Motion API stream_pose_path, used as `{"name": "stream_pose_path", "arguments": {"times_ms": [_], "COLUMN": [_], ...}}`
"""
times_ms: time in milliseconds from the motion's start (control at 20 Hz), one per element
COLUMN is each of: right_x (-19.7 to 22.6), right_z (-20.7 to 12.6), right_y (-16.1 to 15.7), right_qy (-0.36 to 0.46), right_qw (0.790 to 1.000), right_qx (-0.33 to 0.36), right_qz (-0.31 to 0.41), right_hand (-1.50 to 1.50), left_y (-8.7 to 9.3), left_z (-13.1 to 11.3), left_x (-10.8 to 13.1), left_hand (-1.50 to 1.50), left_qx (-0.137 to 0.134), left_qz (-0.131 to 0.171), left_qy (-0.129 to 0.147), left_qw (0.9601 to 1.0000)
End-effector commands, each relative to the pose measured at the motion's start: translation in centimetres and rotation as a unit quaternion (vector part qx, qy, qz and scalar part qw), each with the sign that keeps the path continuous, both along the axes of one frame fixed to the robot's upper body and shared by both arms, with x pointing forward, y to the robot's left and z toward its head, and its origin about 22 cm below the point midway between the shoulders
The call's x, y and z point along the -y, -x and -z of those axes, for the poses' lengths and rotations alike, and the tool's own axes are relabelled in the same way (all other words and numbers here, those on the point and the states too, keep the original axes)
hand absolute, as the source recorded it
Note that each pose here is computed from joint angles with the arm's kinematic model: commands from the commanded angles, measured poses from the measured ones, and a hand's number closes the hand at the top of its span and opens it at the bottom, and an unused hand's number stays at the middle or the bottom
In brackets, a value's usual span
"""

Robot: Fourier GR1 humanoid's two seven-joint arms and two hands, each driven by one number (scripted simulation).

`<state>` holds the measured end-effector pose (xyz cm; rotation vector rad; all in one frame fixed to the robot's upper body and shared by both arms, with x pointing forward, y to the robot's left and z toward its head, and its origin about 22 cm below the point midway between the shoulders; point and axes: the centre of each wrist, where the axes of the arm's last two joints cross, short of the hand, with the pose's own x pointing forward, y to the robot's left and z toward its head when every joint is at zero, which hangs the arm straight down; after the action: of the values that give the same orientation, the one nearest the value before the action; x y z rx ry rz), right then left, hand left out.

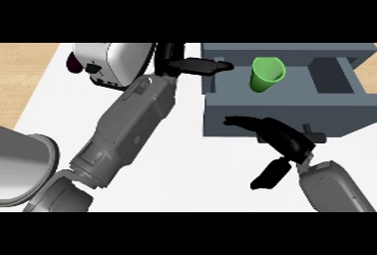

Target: Pick up the cup, place it into the drawer and close the drawer

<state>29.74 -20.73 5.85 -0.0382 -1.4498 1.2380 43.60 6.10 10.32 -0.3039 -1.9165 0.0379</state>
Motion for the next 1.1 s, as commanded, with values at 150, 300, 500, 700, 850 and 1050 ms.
{"name": "stream_pose_path", "arguments": {"times_ms": [150,300,500,700,850,1050], "right_x": [-1.5,0.7,2.3,4.1,5.8,7.6], "right_z": [5.6,7.5,5.8,3.9,2.2,-2.3], "right_y": [-4.4,-5.8,-8.5,-10.6,-11.9,-13.7], "right_qy": [0.075,0.071,0.009,-0.005,-0.026,-0.047], "right_qw": [0.997,0.996,0.998,0.992,0.987,0.978], "right_qx": [-0.023,-0.022,0.014,0.059,0.084,0.102], "right_qz": [0.009,0.039,0.067,0.116,0.137,0.176], "right_hand": [1.50,1.50,1.50,1.50,1.50,1.50], "left_y": [1.0,0.7,1.1,1.4,1.6,2.2], "left_z": [2.8,1.5,2.4,3.0,2.7,4.3], "left_x": [-2.2,-3.4,-5.9,-8.0,-8.1,-9.3], "left_hand": [-1.50,-1.50,-1.50,-1.50,-1.50,-1.50], "left_qx": [0.003,-0.003,-0.007,-0.002,-0.004,-0.009], "left_qz": [-0.001,0.006,0.014,0.020,0.017,0.027], "left_qy": [0.028,0.024,0.030,0.031,0.033,0.024], "left_qw": [0.9996,0.9997,0.9994,0.9993,0.9993,0.9993]}}
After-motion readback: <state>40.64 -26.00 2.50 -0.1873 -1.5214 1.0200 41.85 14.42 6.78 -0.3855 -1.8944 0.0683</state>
